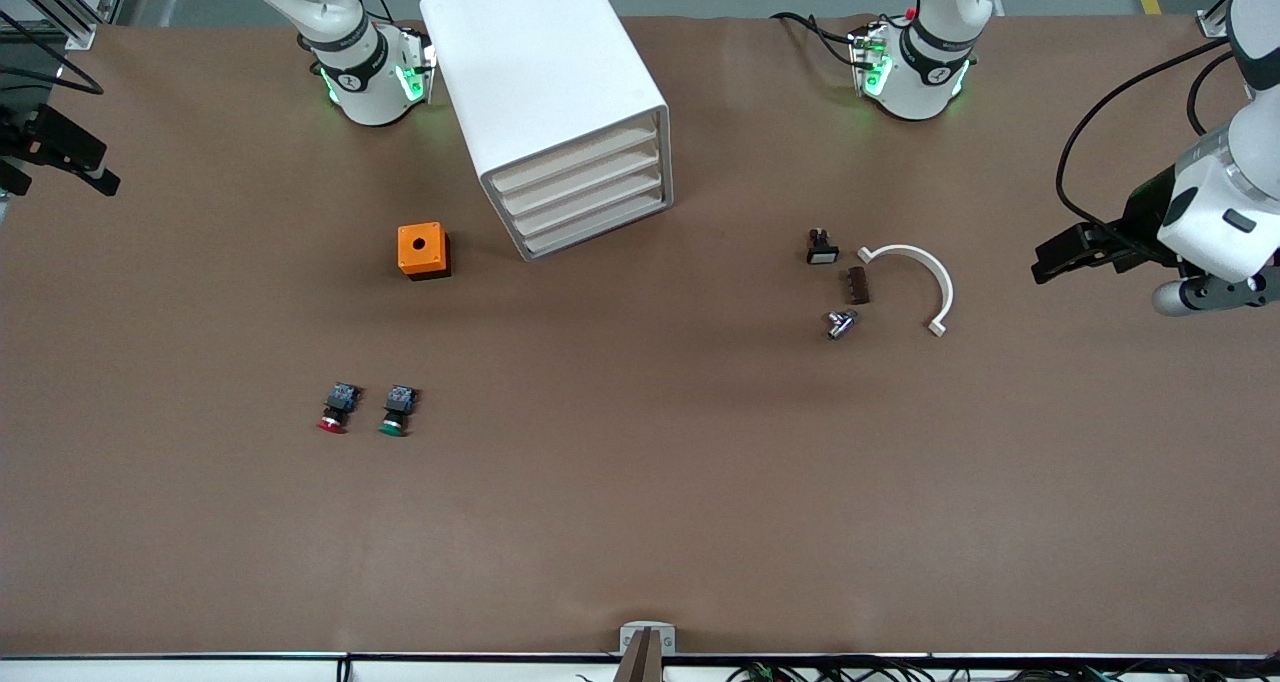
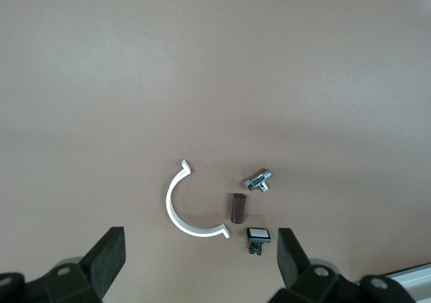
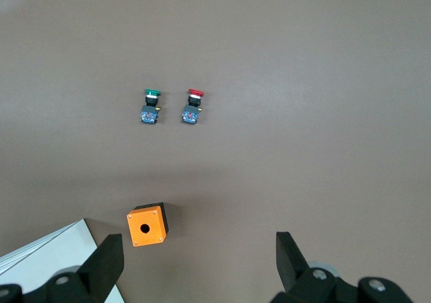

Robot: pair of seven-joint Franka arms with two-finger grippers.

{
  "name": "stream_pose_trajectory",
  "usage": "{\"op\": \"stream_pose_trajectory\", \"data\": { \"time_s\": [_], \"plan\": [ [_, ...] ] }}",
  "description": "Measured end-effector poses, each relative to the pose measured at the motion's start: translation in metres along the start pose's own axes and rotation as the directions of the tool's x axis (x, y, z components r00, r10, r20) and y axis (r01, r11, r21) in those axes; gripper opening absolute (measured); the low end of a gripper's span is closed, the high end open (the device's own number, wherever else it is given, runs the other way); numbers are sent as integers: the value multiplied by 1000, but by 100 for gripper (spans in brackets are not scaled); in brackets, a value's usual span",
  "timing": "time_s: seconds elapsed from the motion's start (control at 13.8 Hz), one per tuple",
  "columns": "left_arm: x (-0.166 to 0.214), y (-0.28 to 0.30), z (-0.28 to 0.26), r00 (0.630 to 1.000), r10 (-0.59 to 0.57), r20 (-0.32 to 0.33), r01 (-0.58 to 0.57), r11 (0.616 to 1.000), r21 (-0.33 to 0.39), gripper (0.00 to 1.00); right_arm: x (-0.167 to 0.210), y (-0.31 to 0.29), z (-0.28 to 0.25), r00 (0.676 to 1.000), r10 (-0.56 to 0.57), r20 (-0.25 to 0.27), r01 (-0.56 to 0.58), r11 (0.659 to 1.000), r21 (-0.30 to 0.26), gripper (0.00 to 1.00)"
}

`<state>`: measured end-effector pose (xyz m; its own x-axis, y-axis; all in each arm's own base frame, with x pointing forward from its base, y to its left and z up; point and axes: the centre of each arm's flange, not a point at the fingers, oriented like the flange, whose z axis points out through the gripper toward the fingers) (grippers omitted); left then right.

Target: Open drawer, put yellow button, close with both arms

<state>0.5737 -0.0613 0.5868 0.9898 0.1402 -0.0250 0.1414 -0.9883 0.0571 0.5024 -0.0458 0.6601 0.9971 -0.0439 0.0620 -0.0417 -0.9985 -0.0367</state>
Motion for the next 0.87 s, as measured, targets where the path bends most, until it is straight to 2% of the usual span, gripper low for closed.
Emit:
{"op": "stream_pose_trajectory", "data": {
  "time_s": [0.29, 0.87],
  "plan": [
    [-15, -4, -5, 999, -3, -54, 3, 1000, -10, 100, 0, -1, 0, 1000, -2, 0, 2, 1000, 0, 100],
    [-16, -6, -29, 993, -7, -119, 4, 1000, -25, 100, 0, 2, 0, 1000, -2, 1, 2, 1000, -26, 100]
  ]
}}
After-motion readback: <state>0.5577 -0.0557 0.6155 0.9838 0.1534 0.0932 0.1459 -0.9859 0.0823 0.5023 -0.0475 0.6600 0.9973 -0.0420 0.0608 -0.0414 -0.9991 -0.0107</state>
